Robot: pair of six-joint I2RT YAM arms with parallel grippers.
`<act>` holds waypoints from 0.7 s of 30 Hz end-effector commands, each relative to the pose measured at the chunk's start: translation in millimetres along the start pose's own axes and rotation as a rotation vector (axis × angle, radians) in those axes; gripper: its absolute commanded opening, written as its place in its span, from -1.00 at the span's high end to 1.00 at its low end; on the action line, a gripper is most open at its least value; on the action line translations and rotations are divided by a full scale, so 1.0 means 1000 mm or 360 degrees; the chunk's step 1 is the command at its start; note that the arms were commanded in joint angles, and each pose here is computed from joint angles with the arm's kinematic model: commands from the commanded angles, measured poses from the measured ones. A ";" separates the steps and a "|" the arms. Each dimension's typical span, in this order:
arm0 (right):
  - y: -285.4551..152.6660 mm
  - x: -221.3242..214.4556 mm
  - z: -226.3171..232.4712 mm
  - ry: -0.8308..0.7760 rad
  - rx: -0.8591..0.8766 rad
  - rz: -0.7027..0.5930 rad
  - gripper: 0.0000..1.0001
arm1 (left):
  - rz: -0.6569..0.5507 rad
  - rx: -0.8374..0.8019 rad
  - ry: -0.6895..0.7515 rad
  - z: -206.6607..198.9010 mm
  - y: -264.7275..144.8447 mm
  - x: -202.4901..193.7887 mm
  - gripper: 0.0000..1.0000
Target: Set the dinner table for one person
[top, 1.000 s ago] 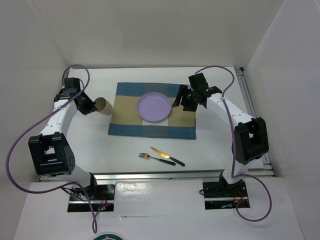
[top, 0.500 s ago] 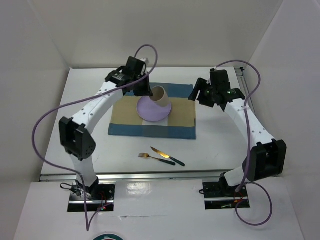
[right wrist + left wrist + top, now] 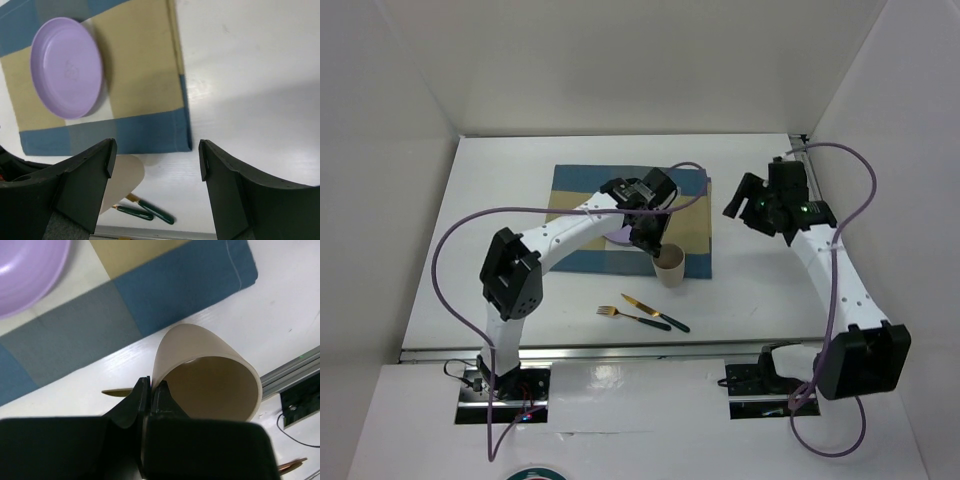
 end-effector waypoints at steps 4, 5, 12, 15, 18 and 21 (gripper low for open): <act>-0.030 -0.005 -0.035 0.0139 -0.0112 -0.0128 -0.61 | 0.0022 0.0078 0.0082 -0.013 0.008 -0.010 1.00; -0.030 -0.007 -0.037 0.0140 -0.0123 -0.0117 -0.61 | 0.0020 0.0089 0.0099 -0.017 0.009 -0.011 1.00; -0.026 -0.024 -0.032 0.0126 -0.0050 0.0027 -0.63 | 0.0090 0.0034 0.0128 -0.027 0.022 -0.028 1.00; -0.025 -0.030 -0.028 0.0107 0.0000 0.0077 -0.63 | 0.0090 0.0026 0.0143 -0.032 0.024 -0.030 0.72; -0.022 -0.042 -0.022 0.0055 0.0109 0.0173 -0.66 | 0.0088 0.0035 0.0157 -0.034 0.022 -0.032 0.45; -0.019 -0.060 -0.012 0.0038 0.0263 0.0312 -0.66 | 0.0056 0.0045 0.0158 -0.033 0.016 -0.029 0.19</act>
Point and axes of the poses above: each gripper's point midway between its finger pads, its own y axis out along the fingers, its own z axis along the line the jaws close on, x = y × z, the point moved 1 cm from there along -y, back along the fingers, and after that the axes turned 15 degrees about y, right-handed, at the moved point
